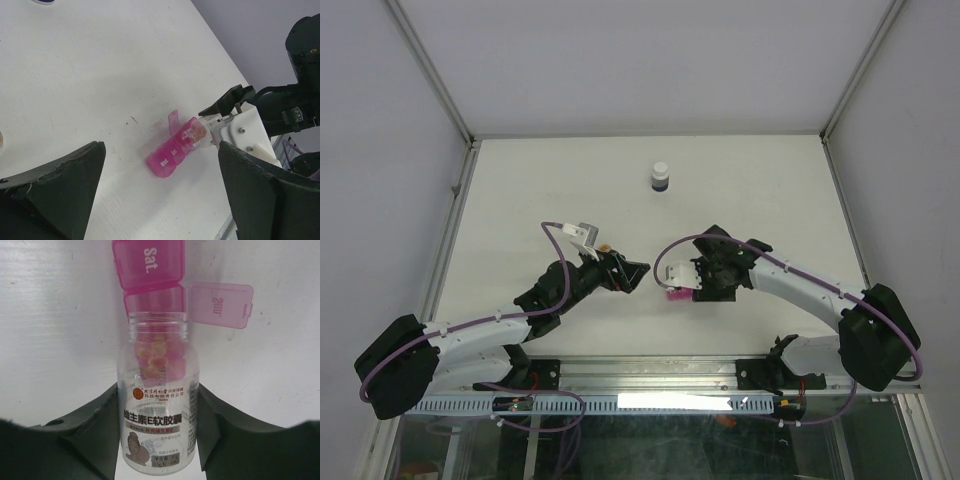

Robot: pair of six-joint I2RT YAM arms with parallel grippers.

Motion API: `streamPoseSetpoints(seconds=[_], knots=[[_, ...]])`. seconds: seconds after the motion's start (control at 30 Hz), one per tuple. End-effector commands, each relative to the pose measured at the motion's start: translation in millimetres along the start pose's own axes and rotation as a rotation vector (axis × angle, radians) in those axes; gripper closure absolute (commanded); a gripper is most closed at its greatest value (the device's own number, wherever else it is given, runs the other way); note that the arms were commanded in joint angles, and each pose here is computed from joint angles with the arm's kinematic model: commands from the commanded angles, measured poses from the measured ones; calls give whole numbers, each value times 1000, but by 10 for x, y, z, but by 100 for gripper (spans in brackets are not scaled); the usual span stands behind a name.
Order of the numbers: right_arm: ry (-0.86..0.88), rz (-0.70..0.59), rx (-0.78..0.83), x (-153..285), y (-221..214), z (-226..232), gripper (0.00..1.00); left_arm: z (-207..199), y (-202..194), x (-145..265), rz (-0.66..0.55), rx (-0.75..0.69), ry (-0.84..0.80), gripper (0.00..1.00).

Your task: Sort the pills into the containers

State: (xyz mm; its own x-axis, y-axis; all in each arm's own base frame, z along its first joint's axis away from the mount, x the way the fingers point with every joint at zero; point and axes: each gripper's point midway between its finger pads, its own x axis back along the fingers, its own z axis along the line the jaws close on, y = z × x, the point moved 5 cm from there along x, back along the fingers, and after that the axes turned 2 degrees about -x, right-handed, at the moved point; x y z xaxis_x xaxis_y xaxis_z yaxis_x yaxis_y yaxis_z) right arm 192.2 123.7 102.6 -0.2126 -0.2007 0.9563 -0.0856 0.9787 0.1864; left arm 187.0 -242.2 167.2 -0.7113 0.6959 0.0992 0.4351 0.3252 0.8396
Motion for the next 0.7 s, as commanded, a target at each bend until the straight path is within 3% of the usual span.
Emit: streamPoseSetpoints(seconds=[0.0, 0.1, 0.2, 0.3, 0.57, 0.67], knots=[[-70, 0, -9, 88, 69, -126, 99, -81, 109, -35, -42, 13, -21, 1], [-8, -16, 4, 84, 95, -49, 98, -81, 110, -30, -44, 15, -21, 1], [-83, 13, -12, 85, 64, -145, 98, -78, 104, -33, -40, 12, -20, 1], [4, 2, -5, 84, 92, -44, 98, -81, 106, -38, -38, 13, -21, 1], [-83, 22, -19, 86, 53, -135, 98, -78, 104, -31, -43, 15, -23, 1], [-15, 4, -8, 79, 94, -65, 98, -79, 103, -33, -40, 12, -23, 1]])
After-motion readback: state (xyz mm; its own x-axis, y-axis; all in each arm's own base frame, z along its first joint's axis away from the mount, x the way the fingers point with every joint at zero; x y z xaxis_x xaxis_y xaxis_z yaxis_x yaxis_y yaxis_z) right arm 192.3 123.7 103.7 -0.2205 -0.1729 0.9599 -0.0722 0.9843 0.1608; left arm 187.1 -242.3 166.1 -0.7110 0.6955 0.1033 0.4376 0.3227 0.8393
